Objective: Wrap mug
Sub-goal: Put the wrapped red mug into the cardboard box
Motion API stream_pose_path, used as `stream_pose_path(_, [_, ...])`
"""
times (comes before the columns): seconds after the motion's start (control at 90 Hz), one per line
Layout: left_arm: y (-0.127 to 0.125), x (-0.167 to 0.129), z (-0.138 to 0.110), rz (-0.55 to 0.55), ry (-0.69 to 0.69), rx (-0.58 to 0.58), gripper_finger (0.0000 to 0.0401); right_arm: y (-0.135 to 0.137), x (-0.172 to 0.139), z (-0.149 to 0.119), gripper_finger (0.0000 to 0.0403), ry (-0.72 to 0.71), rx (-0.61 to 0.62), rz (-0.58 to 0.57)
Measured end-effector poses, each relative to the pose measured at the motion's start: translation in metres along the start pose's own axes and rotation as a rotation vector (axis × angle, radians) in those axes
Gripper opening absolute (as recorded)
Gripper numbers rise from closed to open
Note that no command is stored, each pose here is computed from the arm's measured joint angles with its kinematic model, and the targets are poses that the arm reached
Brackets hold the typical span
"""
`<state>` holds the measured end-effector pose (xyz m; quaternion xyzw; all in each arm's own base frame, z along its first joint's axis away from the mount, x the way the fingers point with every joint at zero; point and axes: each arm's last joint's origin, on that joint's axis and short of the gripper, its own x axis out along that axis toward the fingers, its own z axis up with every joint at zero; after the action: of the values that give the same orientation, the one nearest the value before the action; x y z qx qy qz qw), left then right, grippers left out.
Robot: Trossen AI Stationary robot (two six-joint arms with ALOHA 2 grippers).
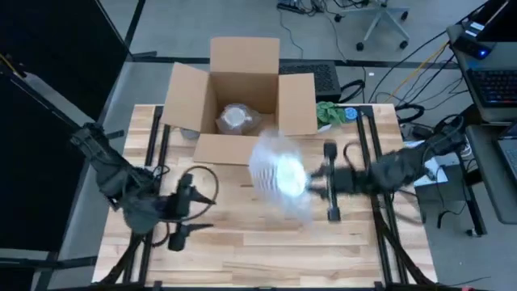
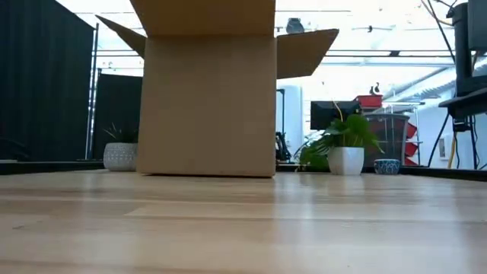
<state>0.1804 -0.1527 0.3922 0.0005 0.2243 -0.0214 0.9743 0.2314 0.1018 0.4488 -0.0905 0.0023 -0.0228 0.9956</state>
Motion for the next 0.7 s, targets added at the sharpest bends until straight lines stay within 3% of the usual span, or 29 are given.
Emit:
stream_pose_path(0.111, [0.011, -0.014, -0.001, 0.047, -0.029, -0.022, 0.0257, -0.042, 0.017, 0.015, 0.0035, -0.024, -0.077, -0.138])
stream_pose_path(0.211, [0.02, -0.022, -0.003, 0.077, -0.035, -0.029, 0.0258, -0.085, 0.038, 0.006, 0.0035, 0.029, -0.126, -0.268])
stream_pose_path(0.456, [0.029, -0.032, -0.004, 0.112, -0.051, -0.029, 0.0258, -0.183, 0.094, -0.068, 0.0035, 0.255, 0.008, -0.361])
stream_pose_path(0.7, [0.03, -0.032, -0.005, 0.137, -0.049, -0.019, 0.0258, -0.215, 0.138, -0.141, 0.0035, 0.446, 0.083, -0.373])
